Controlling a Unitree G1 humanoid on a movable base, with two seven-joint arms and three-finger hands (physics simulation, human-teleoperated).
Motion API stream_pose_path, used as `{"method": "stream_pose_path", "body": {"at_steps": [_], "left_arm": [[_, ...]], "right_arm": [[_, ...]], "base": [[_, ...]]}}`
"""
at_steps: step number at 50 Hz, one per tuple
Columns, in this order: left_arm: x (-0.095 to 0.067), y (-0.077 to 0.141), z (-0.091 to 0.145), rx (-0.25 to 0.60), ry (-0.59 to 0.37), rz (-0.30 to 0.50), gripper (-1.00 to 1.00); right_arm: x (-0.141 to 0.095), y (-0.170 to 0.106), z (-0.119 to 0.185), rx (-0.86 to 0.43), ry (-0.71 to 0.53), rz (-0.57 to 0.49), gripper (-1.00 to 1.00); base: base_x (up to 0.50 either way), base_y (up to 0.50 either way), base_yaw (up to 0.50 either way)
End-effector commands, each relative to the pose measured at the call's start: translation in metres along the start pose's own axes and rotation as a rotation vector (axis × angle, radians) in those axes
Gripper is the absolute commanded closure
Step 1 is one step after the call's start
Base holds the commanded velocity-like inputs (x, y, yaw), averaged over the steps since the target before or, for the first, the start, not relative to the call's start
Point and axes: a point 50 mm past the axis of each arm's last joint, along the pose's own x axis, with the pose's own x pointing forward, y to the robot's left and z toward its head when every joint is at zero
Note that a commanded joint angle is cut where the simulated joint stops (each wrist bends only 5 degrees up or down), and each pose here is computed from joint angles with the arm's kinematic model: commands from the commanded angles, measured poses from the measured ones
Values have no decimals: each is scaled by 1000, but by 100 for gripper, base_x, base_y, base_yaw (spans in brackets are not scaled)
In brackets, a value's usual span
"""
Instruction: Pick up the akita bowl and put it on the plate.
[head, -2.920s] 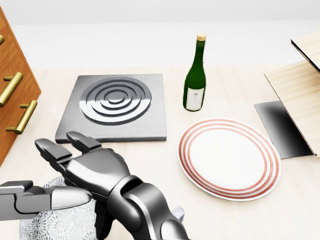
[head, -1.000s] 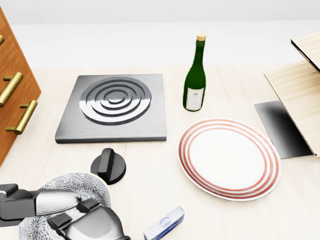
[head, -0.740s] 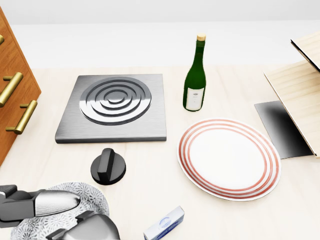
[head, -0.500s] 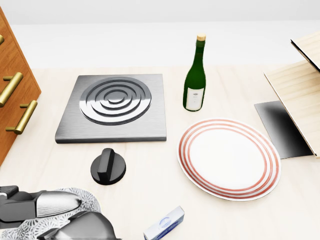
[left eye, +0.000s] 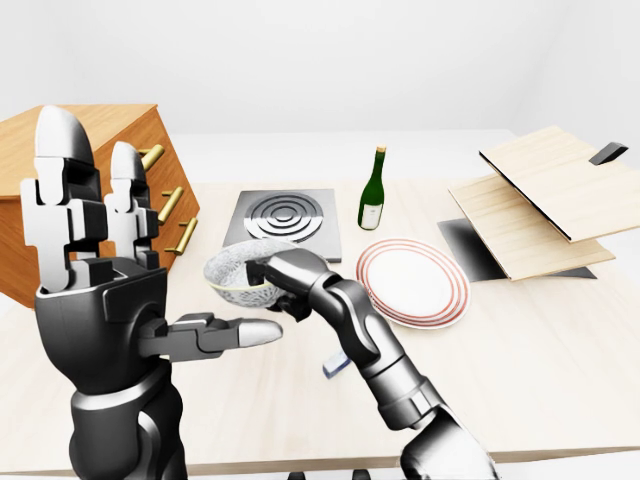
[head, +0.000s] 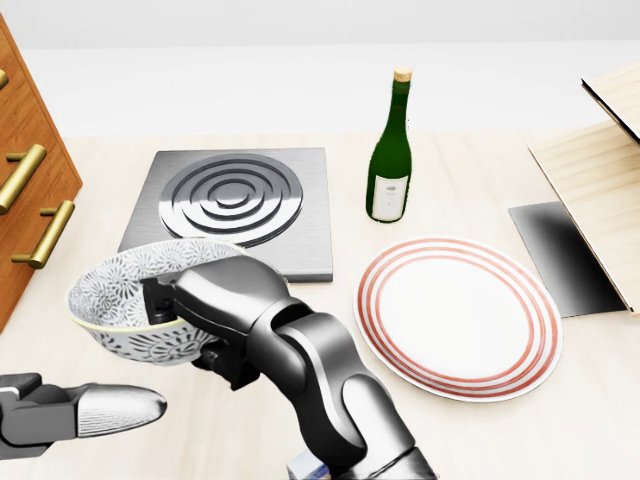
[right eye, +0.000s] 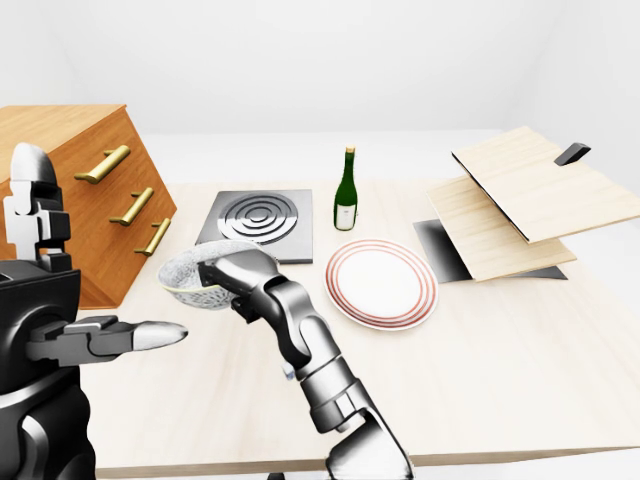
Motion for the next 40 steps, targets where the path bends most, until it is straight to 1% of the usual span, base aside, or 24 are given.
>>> {"method": "stream_pose_path", "body": {"at_steps": [1,3,5,7,9,13,15,16,17,22,29,35,40], "left_arm": [[2,-1,0,-2,-5,-1,-100],[2,0,1,-3,-13,-2,-100],[2,0,-4,-5,10,2,-100],[2,0,-3,-5,4,0,-99],[2,0,-3,-6,5,-1,-100],[3,0,-6,-8,14,1,-100],[3,0,-7,-7,15,1,-100],[3,1,-7,-7,17,1,-100],[3,1,-7,-7,17,1,-100],[3,0,-9,-12,27,0,-100],[3,-1,-9,-13,26,-1,-100],[3,-1,-7,-11,17,-2,-100],[3,-1,-9,-12,25,-4,-100]], "right_arm": [[-16,-59,-68,1,161,-122,100],[-21,-65,-73,5,169,-130,100],[-31,-73,-85,-20,205,-165,100],[-38,-75,-85,24,183,-138,100],[-43,-81,-88,-2,195,-160,100],[-57,-91,-81,40,130,-157,100],[-64,-95,-83,22,140,-185,100],[-71,-95,-89,34,148,-183,100],[-72,-95,-89,34,149,-183,100],[-91,-85,-108,65,209,-167,100],[-104,-84,-125,82,267,-174,100],[-116,-78,-135,100,304,-171,100],[-127,-70,-154,113,385,-161,100]], "base": [[0,0,0],[0,0,0],[0,0,0],[0,0,0],[0,0,0],[0,0,0],[0,0,0],[0,0,0],[0,0,0],[0,0,0],[0,0,0],[0,0,0],[0,0,0]]}}
